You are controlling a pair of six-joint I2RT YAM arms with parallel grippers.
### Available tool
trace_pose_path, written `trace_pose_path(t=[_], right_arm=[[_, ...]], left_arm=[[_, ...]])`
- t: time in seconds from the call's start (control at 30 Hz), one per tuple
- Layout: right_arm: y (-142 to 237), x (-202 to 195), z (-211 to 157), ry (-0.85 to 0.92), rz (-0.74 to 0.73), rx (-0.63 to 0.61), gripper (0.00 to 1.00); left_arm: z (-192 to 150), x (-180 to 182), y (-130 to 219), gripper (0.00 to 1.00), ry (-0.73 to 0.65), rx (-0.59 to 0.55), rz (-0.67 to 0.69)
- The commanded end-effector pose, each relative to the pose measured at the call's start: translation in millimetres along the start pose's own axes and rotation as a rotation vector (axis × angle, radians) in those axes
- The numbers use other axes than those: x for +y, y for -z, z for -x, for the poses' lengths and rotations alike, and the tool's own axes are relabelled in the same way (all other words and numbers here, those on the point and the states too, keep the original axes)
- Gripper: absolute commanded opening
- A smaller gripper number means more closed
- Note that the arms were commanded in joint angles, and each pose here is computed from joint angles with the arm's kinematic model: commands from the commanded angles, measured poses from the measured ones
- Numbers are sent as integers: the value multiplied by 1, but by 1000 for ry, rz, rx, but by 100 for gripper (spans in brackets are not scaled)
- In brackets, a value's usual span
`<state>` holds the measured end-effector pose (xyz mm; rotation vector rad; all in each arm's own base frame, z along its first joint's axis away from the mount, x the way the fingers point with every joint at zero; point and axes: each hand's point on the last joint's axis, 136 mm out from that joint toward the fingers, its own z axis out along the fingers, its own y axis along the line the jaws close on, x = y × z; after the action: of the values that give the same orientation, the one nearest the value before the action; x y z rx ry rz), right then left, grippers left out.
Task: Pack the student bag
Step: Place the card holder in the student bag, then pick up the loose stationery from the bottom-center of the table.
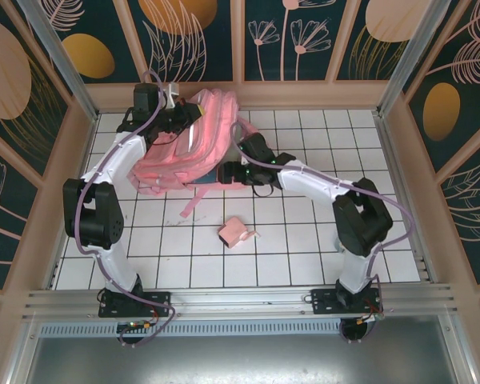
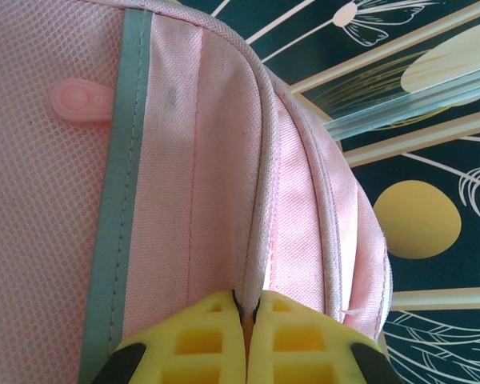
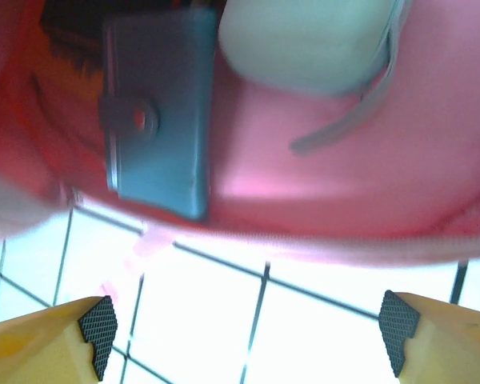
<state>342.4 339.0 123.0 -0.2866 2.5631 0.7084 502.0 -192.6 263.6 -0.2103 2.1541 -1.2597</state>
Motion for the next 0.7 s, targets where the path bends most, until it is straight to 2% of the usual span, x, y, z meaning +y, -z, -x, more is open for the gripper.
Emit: trace_pose_path(t=[0.0,0.03,0.1,0.3,0.67], right_arm=[[9,2,-42,136,-45,81,90],[10,3,-52,158,-55,100,91],[13,9,-70,203,-57,130,98],[17,16,-121,323,-83,224,99],[11,16,-162,448,-123,328,99]], left_arm=[[12,-29,15,0,-96,-48,-58],[11,-28,14,0,-96,-46,-55],[11,-27,14,0,-97,-44,-52],[8,-25,15,0,-105,-40,-40],[1,-22,20,0,-92,-38,-35]])
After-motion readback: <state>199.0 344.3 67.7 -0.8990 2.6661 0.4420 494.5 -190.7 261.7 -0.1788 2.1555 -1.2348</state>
